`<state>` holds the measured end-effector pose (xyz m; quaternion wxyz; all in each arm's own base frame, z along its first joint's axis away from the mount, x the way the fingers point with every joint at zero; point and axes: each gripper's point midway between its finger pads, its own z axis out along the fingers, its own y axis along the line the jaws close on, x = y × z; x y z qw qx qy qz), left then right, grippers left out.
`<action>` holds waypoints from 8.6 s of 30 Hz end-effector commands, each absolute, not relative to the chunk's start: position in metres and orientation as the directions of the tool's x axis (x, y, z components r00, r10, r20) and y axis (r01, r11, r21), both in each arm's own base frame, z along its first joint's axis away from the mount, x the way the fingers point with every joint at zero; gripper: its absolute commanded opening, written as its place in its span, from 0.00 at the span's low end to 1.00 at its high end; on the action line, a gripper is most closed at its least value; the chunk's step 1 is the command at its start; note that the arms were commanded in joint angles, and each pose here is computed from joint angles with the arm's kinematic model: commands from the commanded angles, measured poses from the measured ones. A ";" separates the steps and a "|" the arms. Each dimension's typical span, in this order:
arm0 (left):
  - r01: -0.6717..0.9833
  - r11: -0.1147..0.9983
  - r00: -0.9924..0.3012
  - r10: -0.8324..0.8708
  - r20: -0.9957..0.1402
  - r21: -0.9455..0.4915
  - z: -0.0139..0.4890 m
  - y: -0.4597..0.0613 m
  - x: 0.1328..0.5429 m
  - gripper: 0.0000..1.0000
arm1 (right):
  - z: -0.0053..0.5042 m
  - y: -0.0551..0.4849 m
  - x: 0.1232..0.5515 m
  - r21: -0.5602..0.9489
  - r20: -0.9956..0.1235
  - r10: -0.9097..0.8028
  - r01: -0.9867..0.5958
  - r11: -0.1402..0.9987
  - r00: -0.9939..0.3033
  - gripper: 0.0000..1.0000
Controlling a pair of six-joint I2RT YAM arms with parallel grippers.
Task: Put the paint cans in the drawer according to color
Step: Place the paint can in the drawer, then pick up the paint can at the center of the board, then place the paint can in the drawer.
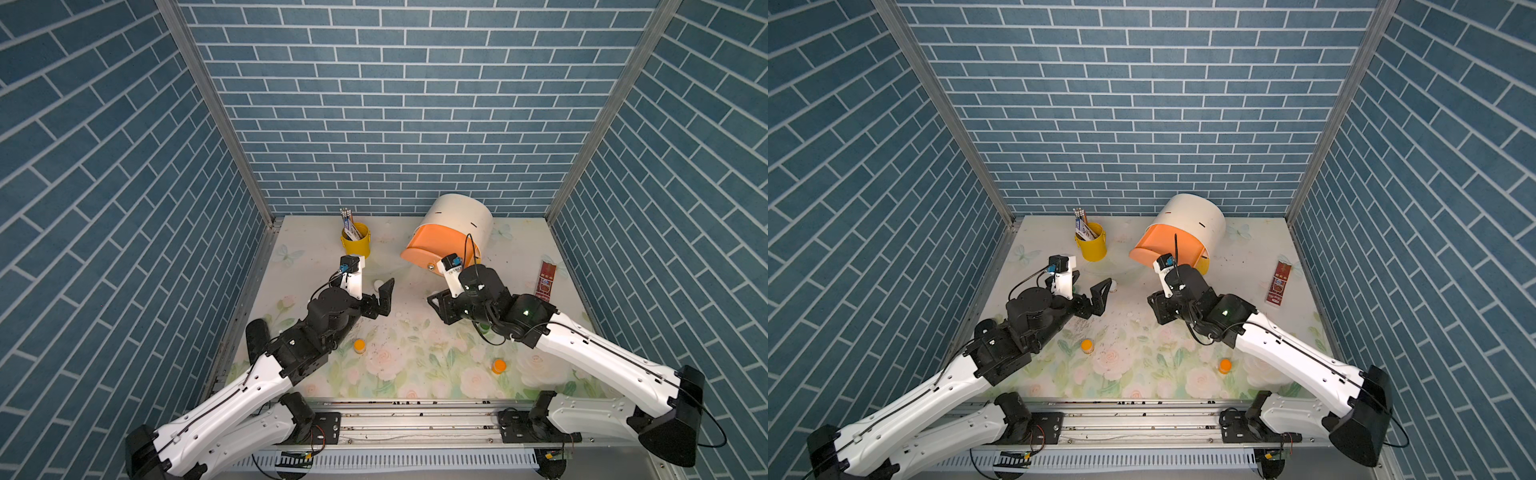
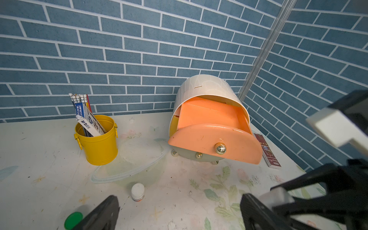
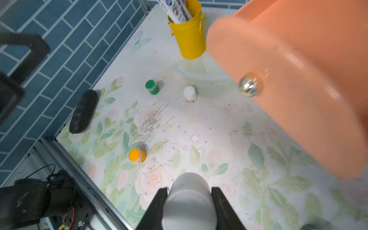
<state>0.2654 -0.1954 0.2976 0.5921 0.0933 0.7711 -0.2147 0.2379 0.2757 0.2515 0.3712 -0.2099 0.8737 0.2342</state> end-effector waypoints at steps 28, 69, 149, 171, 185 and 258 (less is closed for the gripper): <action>0.390 0.897 -0.266 -0.108 -0.958 -0.210 0.304 -0.196 0.271 1.00 | 0.274 0.219 0.380 0.049 -0.750 -0.178 -0.322 0.945 -0.637 0.13; 0.351 0.918 -0.275 -0.090 -0.957 -0.187 0.295 -0.196 0.286 1.00 | 0.319 0.223 0.381 0.090 -0.790 -0.156 -0.364 0.927 -0.593 0.54; 0.003 0.998 -0.706 -0.043 -0.707 -0.064 0.042 -0.194 0.432 0.40 | 0.357 0.147 0.266 0.246 -0.874 0.071 -0.312 0.918 -0.481 0.58; -0.050 0.998 -0.628 -0.065 -0.776 -0.043 0.136 -0.160 0.411 0.31 | 0.359 0.148 0.261 0.264 -0.877 0.083 -0.331 0.906 -0.474 0.59; -0.007 0.988 -0.435 -0.140 -0.890 -0.152 0.295 -0.153 0.398 0.26 | 0.347 0.152 0.258 0.284 -0.867 0.087 -0.342 0.896 -0.491 0.60; 0.359 0.933 -0.530 0.184 -0.828 -0.023 0.267 -0.363 0.454 0.48 | 0.326 0.139 0.259 0.227 -0.863 0.049 -0.299 0.927 -0.503 0.62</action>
